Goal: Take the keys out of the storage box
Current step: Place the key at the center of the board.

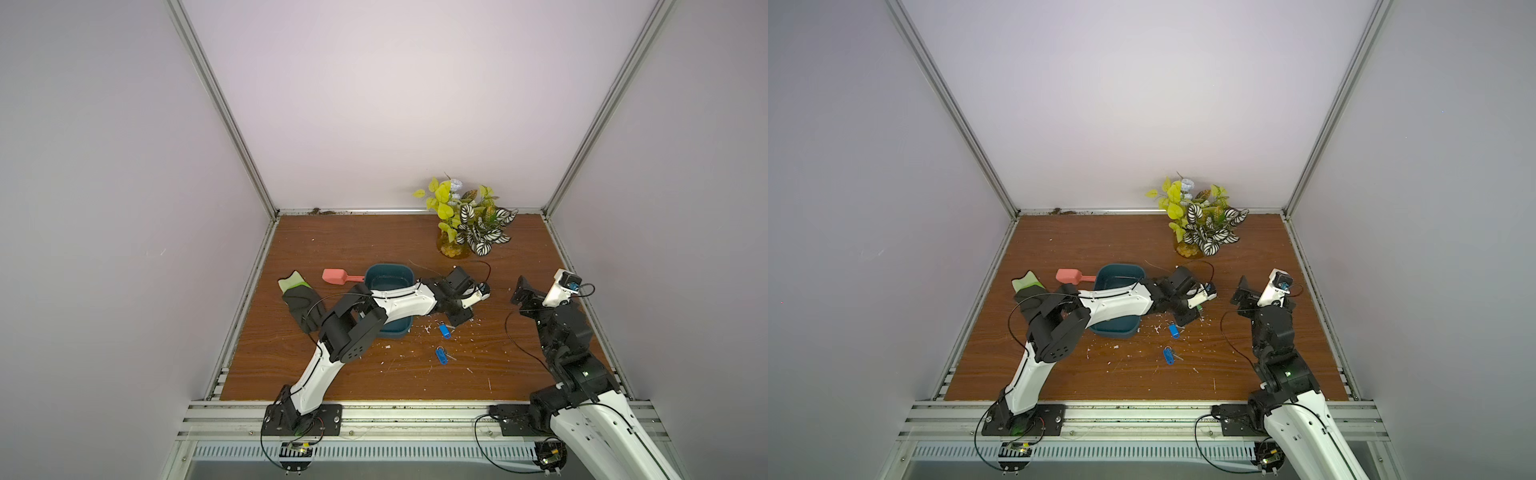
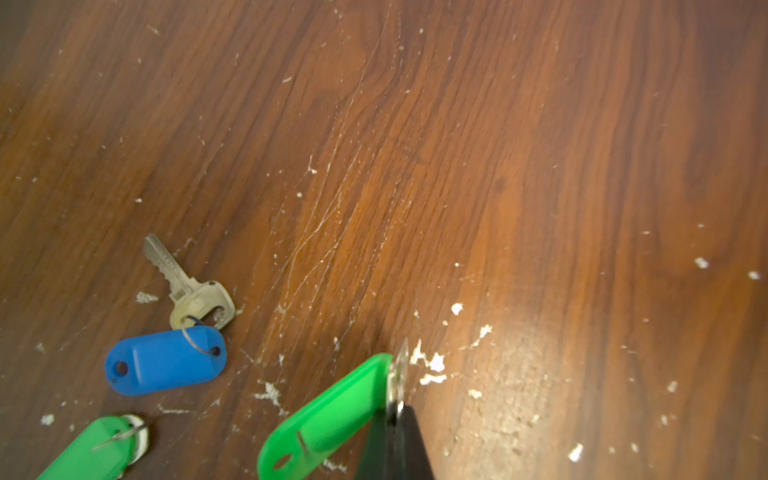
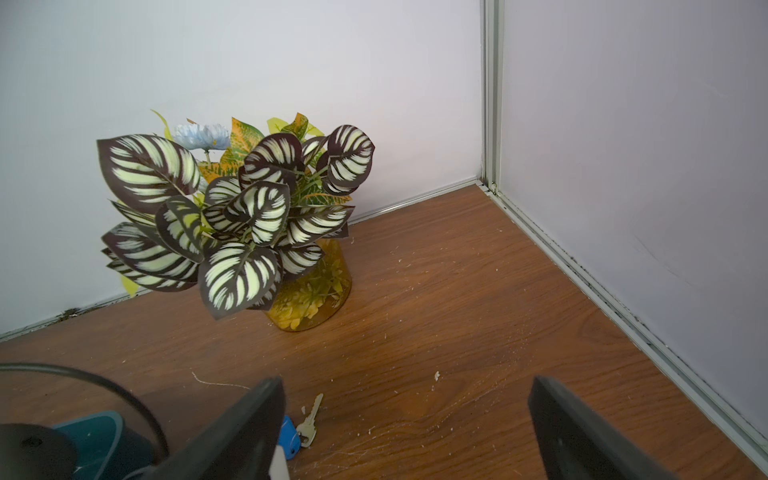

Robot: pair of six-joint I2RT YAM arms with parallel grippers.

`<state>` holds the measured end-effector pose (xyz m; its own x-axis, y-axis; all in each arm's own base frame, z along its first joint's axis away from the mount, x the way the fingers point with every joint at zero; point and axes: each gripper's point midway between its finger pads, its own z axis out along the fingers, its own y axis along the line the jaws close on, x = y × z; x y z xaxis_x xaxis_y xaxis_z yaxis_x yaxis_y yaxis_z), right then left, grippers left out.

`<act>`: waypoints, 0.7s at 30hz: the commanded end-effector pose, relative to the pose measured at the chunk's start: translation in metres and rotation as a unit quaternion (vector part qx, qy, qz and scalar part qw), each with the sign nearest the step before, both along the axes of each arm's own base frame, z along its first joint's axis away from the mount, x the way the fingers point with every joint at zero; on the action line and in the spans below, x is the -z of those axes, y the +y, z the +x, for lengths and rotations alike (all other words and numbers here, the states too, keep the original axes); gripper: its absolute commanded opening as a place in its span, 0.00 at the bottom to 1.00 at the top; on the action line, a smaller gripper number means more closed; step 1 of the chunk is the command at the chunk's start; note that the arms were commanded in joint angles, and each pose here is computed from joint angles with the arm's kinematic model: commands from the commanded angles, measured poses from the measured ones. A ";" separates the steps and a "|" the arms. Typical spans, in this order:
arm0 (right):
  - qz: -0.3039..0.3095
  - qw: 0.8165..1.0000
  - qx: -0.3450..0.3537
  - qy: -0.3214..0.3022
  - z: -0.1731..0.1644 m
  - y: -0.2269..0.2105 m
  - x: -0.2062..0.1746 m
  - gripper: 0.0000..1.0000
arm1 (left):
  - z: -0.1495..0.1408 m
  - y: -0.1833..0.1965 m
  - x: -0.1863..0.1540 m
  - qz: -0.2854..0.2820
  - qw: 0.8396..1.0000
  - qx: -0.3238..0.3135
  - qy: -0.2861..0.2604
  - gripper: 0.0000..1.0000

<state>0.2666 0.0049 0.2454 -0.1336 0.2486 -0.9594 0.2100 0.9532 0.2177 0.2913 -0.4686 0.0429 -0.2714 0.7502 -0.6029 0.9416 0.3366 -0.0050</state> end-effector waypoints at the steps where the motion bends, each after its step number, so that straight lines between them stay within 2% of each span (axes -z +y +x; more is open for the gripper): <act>1: 0.014 0.999 0.008 -0.029 -0.002 -0.003 -0.019 0.99 | 0.003 0.002 0.006 0.020 1.000 -0.004 -0.009 0.02; 6: 0.015 0.999 0.007 -0.029 -0.002 -0.003 -0.019 0.99 | 0.004 0.001 0.007 0.020 1.000 -0.007 -0.009 0.14; 11: 0.016 0.999 0.006 -0.029 -0.002 -0.003 -0.018 0.99 | 0.008 0.000 0.001 0.016 1.000 -0.014 -0.017 0.18; 16: 0.014 0.999 0.003 -0.028 -0.003 -0.002 -0.019 0.99 | 0.009 -0.001 -0.021 -0.001 0.999 -0.019 -0.027 0.23; 21: 0.012 0.999 -0.019 -0.027 -0.001 0.006 -0.021 0.99 | 0.013 0.007 -0.054 -0.027 0.998 -0.037 -0.046 0.35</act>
